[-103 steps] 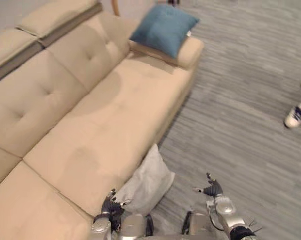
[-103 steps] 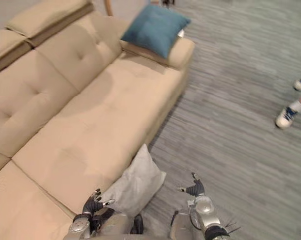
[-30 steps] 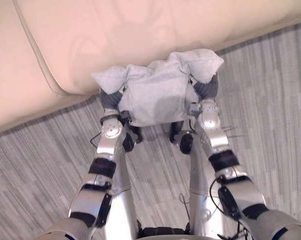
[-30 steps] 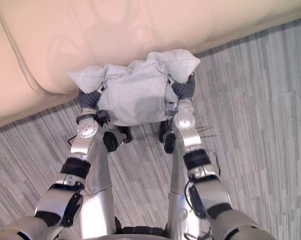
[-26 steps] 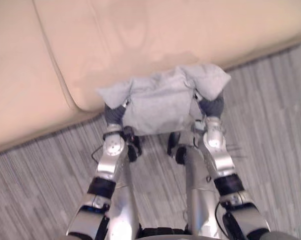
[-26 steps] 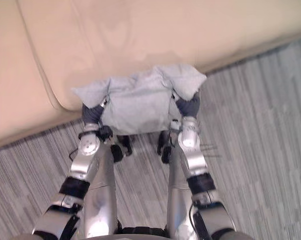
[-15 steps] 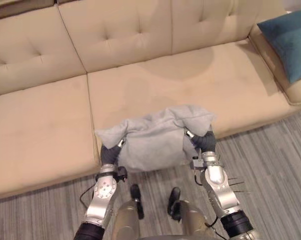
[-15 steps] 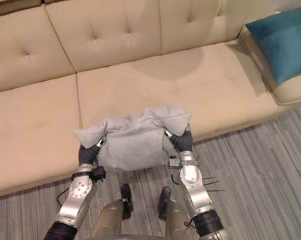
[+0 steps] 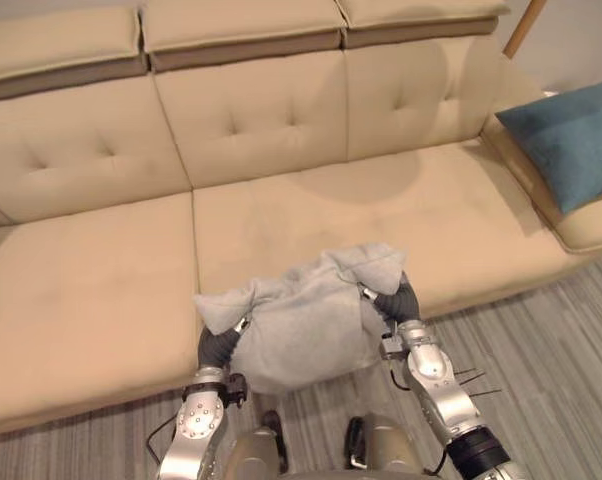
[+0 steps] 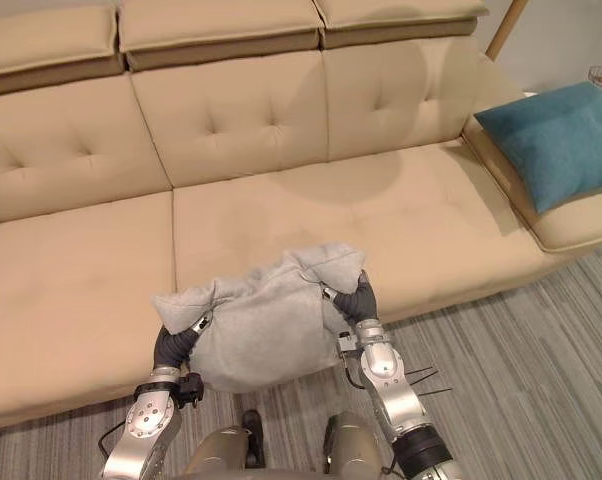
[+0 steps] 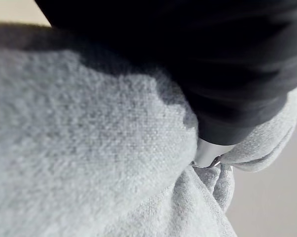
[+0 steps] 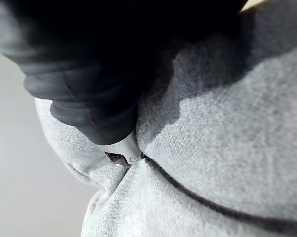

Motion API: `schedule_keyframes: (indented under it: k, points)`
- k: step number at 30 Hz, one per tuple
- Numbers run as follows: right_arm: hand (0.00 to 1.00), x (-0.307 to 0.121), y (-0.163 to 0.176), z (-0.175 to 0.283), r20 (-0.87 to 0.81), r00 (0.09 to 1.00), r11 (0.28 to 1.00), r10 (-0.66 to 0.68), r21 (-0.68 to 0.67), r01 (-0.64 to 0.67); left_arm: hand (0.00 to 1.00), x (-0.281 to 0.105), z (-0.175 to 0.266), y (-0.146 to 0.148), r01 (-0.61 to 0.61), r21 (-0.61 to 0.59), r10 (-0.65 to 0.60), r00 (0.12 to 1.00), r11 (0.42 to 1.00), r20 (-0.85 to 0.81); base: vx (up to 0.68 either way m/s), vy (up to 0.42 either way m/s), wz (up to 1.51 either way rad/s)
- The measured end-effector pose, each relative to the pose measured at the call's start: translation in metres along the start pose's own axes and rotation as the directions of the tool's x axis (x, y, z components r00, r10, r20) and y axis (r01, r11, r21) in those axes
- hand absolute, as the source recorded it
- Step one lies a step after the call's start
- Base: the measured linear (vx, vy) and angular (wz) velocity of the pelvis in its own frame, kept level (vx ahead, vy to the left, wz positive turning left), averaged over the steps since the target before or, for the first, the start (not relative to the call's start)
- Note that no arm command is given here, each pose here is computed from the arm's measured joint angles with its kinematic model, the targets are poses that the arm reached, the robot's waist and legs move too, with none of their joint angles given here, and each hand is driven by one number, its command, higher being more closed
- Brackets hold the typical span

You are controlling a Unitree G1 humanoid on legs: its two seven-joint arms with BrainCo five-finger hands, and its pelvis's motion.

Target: Pick up cushions and gather them together orderly.

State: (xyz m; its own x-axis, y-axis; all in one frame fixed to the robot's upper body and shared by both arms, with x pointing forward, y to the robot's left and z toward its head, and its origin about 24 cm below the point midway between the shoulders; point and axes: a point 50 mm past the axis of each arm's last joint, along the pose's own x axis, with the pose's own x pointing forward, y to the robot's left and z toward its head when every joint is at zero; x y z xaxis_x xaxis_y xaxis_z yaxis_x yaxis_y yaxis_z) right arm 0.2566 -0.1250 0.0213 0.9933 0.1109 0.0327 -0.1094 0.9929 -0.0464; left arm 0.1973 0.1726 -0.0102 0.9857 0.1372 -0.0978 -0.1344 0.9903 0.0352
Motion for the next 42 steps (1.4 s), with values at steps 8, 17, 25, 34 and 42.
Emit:
schedule_keyframes:
  k: [8, 17, 25, 34, 42]
  points:
    - [1.00, -0.014, -0.017, -0.013, -0.055, 0.997, 0.999, -0.051, -0.019, 0.050, 1.00, 0.002, 0.002, -0.016, 0.065, -0.012, -0.065, 0.998, 0.998, 0.007, 0.20, -0.198, 0.80]
    - [1.00, -0.011, -0.034, 0.004, 0.019, 0.992, 0.992, -0.125, 0.003, 0.125, 1.00, 0.022, 0.013, -0.031, 0.141, -0.020, -0.140, 0.989, 0.990, 0.049, 0.30, -0.126, 0.01]
    - [1.00, -0.005, -0.033, 0.012, 0.053, 0.983, 0.983, -0.176, 0.061, 0.173, 1.00, 0.037, 0.030, -0.033, 0.164, 0.024, -0.166, 0.979, 0.986, 0.121, 0.16, 0.163, -0.07]
    - [1.00, 0.086, -0.017, 0.127, 0.399, 0.893, 0.979, -0.206, 0.090, 0.186, 1.00, 0.104, 0.139, -0.033, -0.013, 0.025, 0.000, 0.883, 1.000, 0.469, -0.04, 0.068, -0.10]
    - [1.00, 0.131, -0.011, 0.272, 0.641, 0.709, 0.955, -0.292, 0.154, 0.254, 1.00, 0.146, 0.296, -0.026, -0.202, -0.108, 0.216, 0.649, 0.973, 0.730, -0.19, -0.029, 0.06]
